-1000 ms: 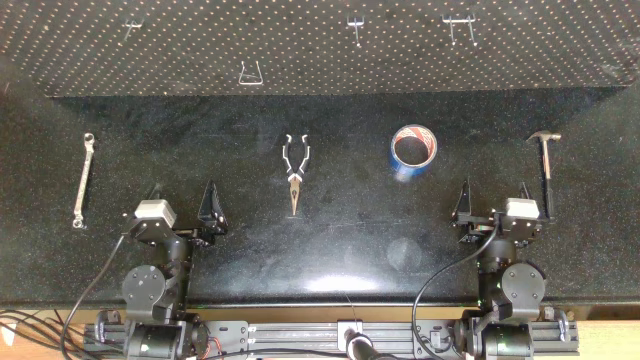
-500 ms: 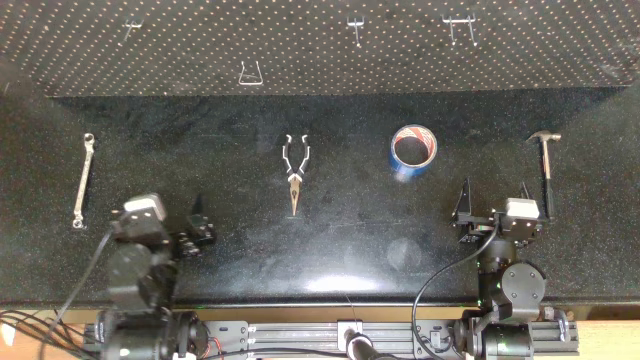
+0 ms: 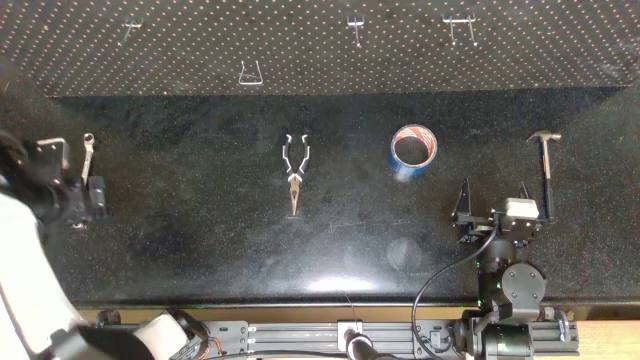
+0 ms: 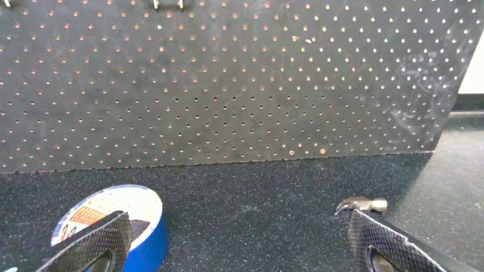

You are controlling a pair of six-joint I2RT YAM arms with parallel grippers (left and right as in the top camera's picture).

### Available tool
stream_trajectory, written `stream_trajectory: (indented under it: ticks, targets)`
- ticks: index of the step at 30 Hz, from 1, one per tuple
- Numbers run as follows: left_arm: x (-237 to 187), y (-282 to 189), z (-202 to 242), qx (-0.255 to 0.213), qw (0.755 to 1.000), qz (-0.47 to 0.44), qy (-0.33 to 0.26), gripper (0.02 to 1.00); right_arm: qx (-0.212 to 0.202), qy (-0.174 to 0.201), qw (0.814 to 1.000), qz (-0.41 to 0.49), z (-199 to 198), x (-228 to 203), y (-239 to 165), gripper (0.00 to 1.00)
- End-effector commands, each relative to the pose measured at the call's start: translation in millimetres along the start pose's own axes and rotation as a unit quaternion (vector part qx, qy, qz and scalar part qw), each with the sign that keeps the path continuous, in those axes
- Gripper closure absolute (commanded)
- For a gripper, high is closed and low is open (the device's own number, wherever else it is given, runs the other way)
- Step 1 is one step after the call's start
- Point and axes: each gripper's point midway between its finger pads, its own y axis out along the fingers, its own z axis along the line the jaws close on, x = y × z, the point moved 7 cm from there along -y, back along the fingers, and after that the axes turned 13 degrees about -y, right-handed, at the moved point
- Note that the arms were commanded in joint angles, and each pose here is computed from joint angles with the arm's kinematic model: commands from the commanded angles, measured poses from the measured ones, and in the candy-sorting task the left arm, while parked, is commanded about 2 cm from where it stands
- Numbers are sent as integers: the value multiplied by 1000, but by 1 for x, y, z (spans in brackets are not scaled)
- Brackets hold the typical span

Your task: Place Tools Onto Pegboard

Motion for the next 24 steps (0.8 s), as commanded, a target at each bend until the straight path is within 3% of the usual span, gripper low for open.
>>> stream_trajectory:
  ticks: [1,17,24]
  targets:
    - [27,20,13,-20,998,36,56,25,2,-8,1000,0,1,-2,0,62]
    - [46,96,46,-18,995,78,60,25,2,-8,1000,0,1,-2,0,62]
    - [57,114,39,-9,992,74,103,25,2,-8,1000,0,1,-2,0,64]
